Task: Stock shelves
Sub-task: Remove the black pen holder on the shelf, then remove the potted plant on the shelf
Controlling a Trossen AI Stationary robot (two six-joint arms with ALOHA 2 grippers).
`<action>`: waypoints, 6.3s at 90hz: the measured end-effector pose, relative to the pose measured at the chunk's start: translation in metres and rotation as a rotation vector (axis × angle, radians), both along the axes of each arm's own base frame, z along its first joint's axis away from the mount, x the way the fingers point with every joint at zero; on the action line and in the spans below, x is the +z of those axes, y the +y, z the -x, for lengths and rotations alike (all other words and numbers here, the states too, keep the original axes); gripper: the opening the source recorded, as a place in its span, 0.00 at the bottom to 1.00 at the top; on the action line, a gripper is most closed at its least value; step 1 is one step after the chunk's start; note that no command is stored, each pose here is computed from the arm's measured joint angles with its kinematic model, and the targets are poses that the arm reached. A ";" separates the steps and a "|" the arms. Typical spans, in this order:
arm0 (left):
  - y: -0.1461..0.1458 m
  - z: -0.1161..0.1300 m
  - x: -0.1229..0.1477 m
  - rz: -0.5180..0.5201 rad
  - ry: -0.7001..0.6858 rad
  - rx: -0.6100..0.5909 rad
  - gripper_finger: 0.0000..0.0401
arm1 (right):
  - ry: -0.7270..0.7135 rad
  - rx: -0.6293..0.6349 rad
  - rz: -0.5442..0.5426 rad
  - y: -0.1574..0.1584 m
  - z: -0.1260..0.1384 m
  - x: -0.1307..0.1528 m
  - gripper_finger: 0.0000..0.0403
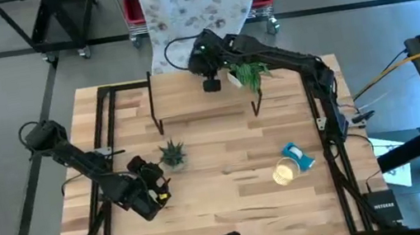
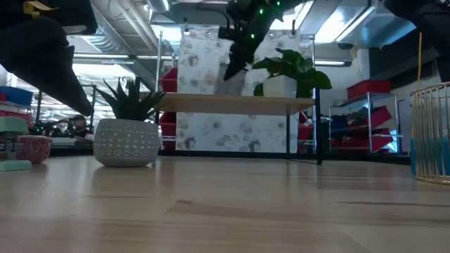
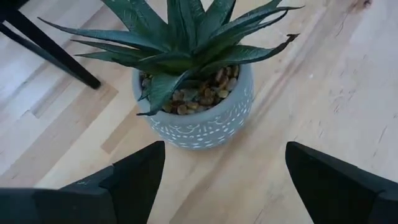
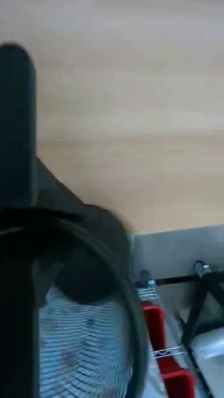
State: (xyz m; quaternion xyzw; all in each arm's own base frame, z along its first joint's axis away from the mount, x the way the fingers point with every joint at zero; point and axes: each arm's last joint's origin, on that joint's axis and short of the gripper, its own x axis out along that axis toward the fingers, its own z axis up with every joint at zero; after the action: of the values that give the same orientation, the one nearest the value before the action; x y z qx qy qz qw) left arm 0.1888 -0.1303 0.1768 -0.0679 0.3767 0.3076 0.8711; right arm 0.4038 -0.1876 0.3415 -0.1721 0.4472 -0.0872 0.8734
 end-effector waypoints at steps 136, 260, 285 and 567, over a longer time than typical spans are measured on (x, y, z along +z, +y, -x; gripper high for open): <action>-0.022 0.017 0.002 0.013 -0.137 -0.025 0.78 | 0.453 -0.028 -0.483 0.193 0.114 -0.106 0.00; -0.023 0.017 0.002 0.020 -0.137 -0.025 0.78 | 0.300 -0.539 -0.379 0.143 0.246 -0.114 0.16; -0.023 0.017 0.002 0.024 -0.133 -0.025 0.78 | 0.312 -0.506 -0.393 0.143 0.246 -0.113 0.42; 0.207 -0.126 0.084 -0.273 -0.141 -0.068 0.78 | -0.247 0.022 -0.349 0.035 0.171 -0.037 0.87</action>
State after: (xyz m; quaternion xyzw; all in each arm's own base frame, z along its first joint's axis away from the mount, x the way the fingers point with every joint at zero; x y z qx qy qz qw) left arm 0.3153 0.0772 0.2605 0.0424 0.2713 0.3207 0.9065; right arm 0.2332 -0.1524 0.3050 -0.0112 0.3430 -0.0194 0.9391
